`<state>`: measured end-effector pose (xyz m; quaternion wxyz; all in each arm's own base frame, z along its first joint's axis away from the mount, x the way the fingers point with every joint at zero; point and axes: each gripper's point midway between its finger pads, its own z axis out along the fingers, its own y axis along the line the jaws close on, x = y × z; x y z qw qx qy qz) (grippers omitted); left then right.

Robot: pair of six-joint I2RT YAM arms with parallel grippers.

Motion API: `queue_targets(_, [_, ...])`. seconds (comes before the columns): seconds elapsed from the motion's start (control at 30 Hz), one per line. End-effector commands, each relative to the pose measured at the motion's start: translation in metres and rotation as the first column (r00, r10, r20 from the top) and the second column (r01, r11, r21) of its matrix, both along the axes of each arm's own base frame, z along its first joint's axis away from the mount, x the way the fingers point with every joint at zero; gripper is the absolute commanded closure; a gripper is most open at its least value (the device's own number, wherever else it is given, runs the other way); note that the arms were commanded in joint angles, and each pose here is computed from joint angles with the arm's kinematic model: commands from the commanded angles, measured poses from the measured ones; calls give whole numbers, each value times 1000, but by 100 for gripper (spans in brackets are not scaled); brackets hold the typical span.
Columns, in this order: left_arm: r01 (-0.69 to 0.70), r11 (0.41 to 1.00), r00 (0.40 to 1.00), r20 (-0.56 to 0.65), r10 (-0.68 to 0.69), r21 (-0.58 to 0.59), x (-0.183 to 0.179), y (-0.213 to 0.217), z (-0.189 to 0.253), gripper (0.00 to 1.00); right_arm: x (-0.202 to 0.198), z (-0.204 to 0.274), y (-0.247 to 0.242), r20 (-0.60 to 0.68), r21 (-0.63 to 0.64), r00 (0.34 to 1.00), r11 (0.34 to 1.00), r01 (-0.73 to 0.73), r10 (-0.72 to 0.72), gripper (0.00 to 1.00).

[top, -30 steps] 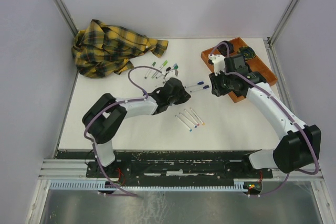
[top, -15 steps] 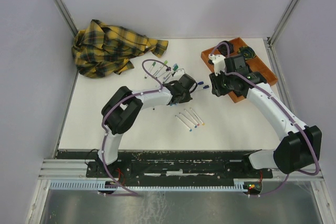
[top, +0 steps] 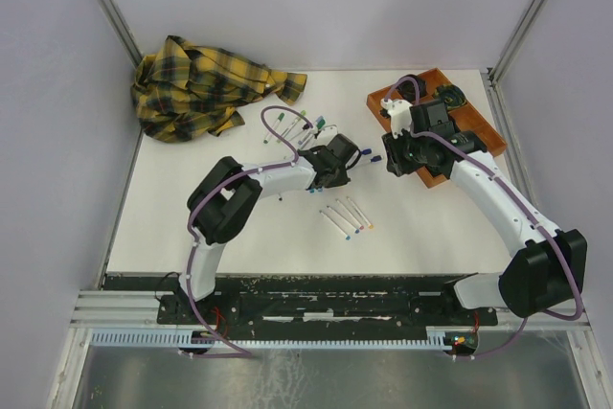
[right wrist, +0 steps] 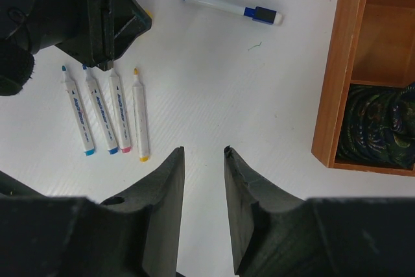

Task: Open the pen caps
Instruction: Place the pen cap at the center of the board.

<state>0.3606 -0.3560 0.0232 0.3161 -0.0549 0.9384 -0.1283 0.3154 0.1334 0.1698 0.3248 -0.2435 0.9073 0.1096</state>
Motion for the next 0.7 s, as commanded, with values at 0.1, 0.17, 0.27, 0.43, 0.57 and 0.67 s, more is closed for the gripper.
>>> queue_targets(0.1, [40,999,999,35,-40,-4,7,-11,16,71,5,10,1,47,18,999,1000,7,-8,62])
queue_targets(0.17, [43,999,998,43,-42,-13,8,-12,22,71,5,11,1,47,20,999,1000,8,-9,62])
queue_targets(0.27, [46,998,996,73,-44,-30,10,-12,39,71,5,11,1,48,22,999,1000,6,-7,62])
queue_targets(0.43, [54,996,989,144,-44,-65,8,-6,73,70,4,12,2,51,29,999,1000,0,-1,62])
queue_targets(0.57, [54,995,977,210,-36,-83,1,9,97,70,3,13,2,53,32,999,1000,-2,0,62])
queue_targets(0.67, [76,990,960,279,-41,-118,-9,22,112,70,3,14,3,53,35,999,999,-5,3,62])
